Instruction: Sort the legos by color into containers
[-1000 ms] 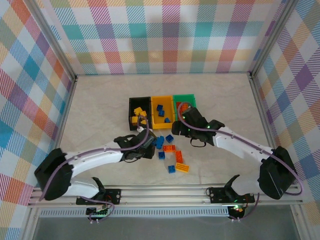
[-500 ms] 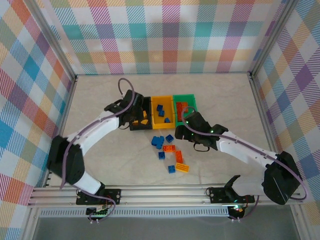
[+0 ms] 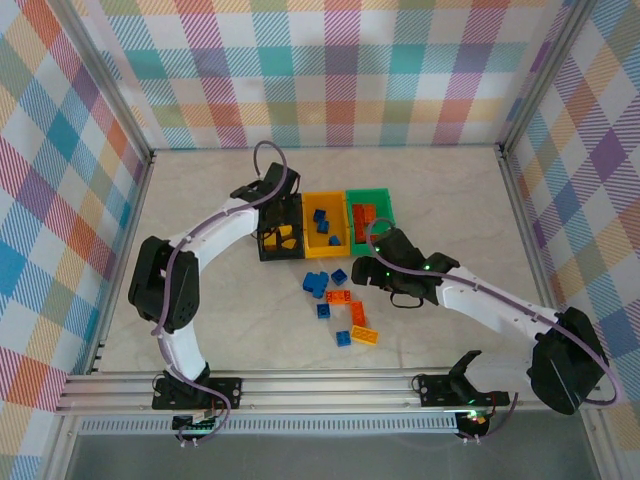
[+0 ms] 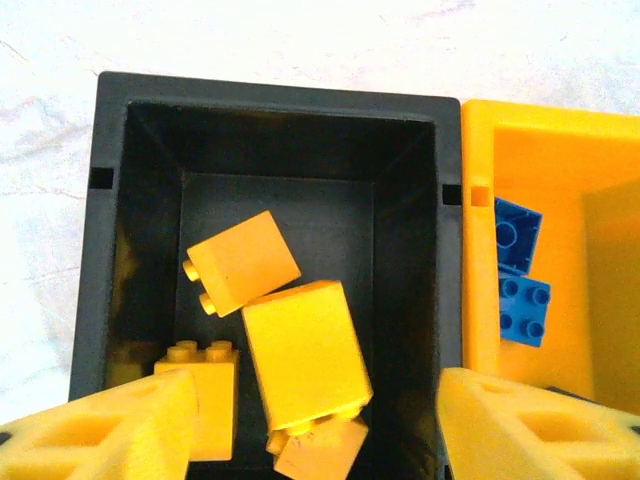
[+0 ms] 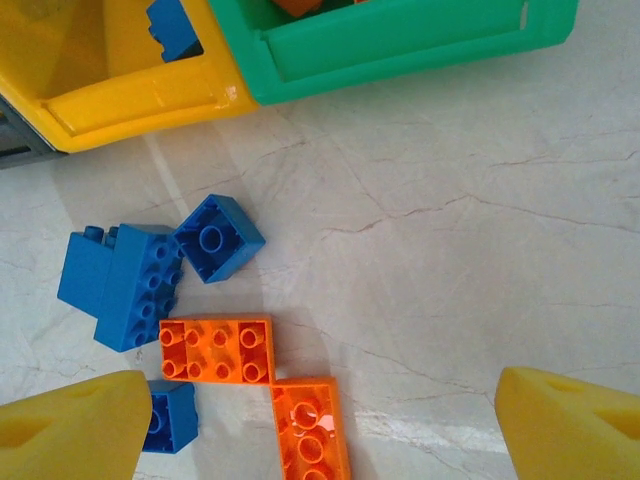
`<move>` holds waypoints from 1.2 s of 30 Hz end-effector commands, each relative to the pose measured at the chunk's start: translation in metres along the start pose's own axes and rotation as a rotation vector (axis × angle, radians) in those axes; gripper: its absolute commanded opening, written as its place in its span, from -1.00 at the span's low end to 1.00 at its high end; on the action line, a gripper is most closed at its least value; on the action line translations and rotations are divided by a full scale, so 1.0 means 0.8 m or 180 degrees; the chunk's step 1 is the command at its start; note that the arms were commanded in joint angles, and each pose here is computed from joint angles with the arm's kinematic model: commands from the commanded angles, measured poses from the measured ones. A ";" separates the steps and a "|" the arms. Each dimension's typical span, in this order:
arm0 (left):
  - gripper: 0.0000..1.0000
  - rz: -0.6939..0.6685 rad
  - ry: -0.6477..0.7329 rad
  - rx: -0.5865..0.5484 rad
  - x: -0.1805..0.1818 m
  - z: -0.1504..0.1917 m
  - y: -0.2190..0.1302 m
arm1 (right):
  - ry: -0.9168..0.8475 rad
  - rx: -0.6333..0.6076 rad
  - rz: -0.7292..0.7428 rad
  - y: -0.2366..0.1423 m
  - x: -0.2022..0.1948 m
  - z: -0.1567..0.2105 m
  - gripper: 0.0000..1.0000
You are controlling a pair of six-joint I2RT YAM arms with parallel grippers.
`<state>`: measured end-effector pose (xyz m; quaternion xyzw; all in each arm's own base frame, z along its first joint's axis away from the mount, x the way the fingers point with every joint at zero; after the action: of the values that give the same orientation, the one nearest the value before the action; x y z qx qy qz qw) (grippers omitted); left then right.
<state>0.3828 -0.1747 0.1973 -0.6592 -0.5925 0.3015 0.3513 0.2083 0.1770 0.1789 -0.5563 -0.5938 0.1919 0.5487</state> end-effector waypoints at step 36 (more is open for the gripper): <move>1.00 0.0652 -0.0154 -0.0126 0.029 0.204 -0.155 | -0.1434 0.1403 0.0210 0.041 -0.019 0.134 0.41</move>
<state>0.1868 -0.1330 0.2113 -0.7261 -0.5275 0.3400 0.2809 0.1324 0.2112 0.1071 -0.4053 -0.6212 0.4366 0.5091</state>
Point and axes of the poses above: each hand's point on the last joint's axis, 136 mm out from that joint toward the fingers, its own y axis out along the fingers, its own x axis along the line the jaws close on, z = x × y, the point moved 8 cm from there along -y, back along the fingers, and after that the axes turned 15 degrees about y, right-handed, at the moved point
